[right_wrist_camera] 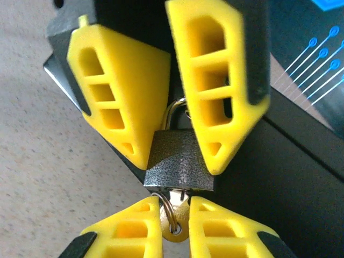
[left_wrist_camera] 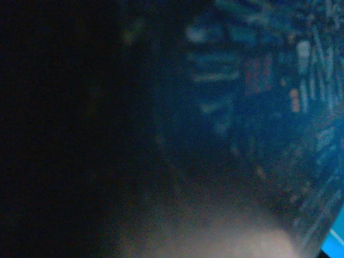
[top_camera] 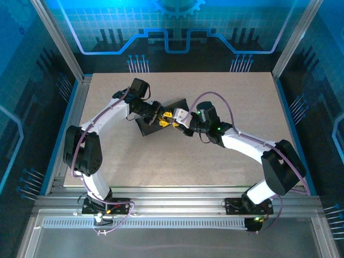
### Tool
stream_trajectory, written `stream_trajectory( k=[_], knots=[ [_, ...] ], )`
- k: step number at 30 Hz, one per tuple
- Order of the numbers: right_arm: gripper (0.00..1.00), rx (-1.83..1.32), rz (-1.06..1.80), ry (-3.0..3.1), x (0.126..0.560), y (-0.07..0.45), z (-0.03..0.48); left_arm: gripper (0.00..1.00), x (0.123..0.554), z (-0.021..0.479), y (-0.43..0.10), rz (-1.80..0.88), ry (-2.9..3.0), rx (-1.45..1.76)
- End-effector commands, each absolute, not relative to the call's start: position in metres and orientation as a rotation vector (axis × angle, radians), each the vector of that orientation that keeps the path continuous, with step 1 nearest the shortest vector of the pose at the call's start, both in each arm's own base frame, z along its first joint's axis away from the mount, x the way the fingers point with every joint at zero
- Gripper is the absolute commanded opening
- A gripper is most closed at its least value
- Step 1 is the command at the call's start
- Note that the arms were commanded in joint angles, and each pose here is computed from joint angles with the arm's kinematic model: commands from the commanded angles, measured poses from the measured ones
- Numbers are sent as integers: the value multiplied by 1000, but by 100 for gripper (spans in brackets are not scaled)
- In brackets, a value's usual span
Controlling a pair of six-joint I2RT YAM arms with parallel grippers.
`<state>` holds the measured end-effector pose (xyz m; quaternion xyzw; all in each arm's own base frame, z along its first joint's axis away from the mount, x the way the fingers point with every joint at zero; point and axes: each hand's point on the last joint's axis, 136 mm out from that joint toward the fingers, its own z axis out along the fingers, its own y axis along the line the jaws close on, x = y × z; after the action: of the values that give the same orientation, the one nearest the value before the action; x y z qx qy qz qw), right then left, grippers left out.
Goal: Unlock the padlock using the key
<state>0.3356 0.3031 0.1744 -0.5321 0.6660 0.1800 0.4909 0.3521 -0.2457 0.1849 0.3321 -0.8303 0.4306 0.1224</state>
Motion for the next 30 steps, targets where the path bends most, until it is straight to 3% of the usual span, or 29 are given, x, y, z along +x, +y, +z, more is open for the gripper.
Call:
stream_trajectory(
  k=[1,21,26,30],
  knots=[
    [8,-1180,664,1755,326,310,173,0,350,208,-254,1355,-2394,871],
    [0,-250,1430,2162,350,303,184,0,355,207,-255,1370,-2419,848],
    [0,-34,1534,2200,356,299,192,0,356,207,-256,1375,-2418,848],
    [1,-59,1514,2190,354,298,202,0,357,206,-255,1378,-2414,850]
  ],
)
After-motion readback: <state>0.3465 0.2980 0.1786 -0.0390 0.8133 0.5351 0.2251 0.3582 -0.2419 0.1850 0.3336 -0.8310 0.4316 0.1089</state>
